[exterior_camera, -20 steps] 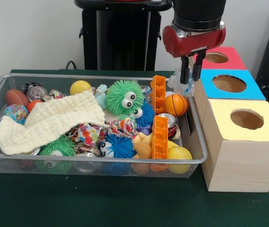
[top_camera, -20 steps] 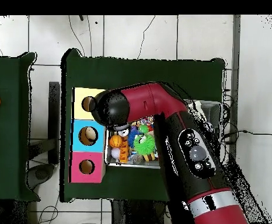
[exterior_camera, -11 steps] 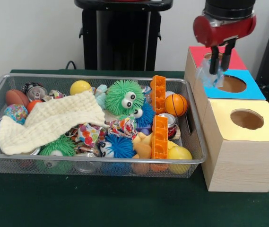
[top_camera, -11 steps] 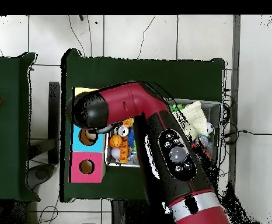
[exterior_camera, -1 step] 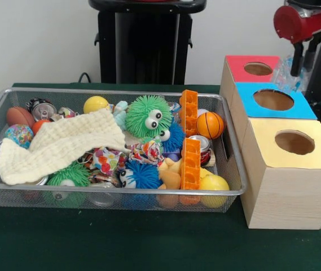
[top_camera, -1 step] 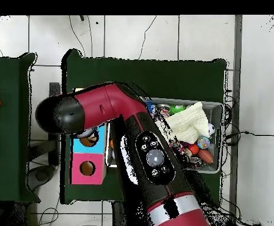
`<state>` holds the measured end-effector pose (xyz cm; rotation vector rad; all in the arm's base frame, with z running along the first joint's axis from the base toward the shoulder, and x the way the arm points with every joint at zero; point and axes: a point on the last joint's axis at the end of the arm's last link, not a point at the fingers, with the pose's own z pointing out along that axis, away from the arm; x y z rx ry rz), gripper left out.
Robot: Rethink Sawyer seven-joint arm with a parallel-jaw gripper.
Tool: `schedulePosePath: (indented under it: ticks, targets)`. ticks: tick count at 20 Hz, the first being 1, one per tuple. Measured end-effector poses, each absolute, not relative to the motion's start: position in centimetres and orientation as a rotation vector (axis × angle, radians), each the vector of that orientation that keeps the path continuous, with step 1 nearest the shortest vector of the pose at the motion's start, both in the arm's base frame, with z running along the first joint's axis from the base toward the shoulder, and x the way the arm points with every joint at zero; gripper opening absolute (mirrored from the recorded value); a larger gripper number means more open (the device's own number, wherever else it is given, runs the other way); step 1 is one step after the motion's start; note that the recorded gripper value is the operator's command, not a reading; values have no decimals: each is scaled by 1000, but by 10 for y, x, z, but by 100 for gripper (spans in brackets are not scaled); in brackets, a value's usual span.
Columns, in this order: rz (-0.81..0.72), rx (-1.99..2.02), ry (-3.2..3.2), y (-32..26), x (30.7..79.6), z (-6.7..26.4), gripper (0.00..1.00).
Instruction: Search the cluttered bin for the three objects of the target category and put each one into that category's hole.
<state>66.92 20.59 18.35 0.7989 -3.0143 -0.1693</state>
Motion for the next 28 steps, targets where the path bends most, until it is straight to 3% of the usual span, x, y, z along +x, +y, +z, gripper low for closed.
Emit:
schedulePosePath:
  ticks: [28]
  targets:
    - [-206, 827, -2993, 224, 659, 145, 0]
